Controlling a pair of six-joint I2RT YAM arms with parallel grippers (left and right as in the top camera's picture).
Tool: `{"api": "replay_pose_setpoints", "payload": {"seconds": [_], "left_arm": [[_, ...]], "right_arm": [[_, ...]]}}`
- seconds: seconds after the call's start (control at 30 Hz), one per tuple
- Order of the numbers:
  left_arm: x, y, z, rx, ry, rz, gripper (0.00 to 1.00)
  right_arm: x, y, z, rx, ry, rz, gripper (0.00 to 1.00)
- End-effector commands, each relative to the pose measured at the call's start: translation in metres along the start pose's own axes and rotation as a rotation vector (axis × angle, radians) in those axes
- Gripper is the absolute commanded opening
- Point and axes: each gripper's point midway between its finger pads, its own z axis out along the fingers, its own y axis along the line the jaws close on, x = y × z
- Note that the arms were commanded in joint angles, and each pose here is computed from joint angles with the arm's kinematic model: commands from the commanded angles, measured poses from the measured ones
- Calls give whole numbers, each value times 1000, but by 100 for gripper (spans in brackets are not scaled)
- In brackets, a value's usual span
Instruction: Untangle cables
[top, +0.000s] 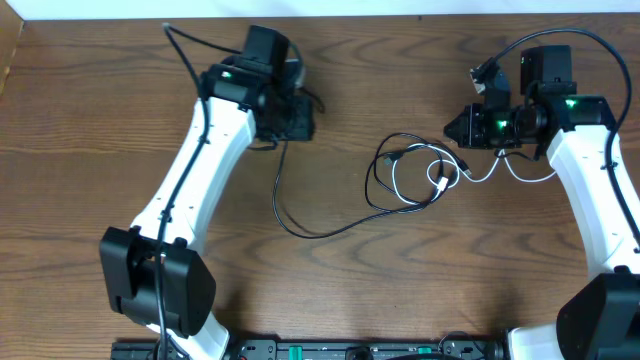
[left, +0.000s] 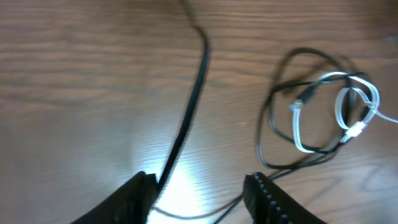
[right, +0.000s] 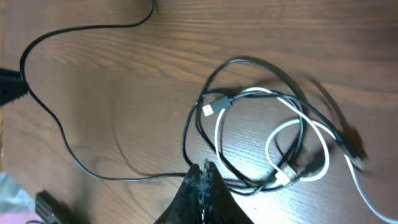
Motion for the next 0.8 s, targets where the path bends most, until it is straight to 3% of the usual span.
{"api": "replay_pose_setpoints", "payload": {"seconds": [0.0,0.13,0.33,0.37,0.53,0.77], "left_arm": [[2,-13,7,26,8,32,52],[-2,-2,11,-61,-12,43,57],[0,0,17,-66,4,54,93],[2,-8,18,-30,13,100,95],[21,-70,12,302,50,410,95],[14,-102,45,346,18,495,95]], "right_arm": [[-1,-26,-6,136,-19,104,1],[-2,-47,-14,198,-35,171,11],[0,-64,-24,217,-41,217,25],[0,-65,-24,219,-41,218,27],[0,-69,-25,238,-42,219,30],[2,-74,-27,268,-38,223,32]]}}
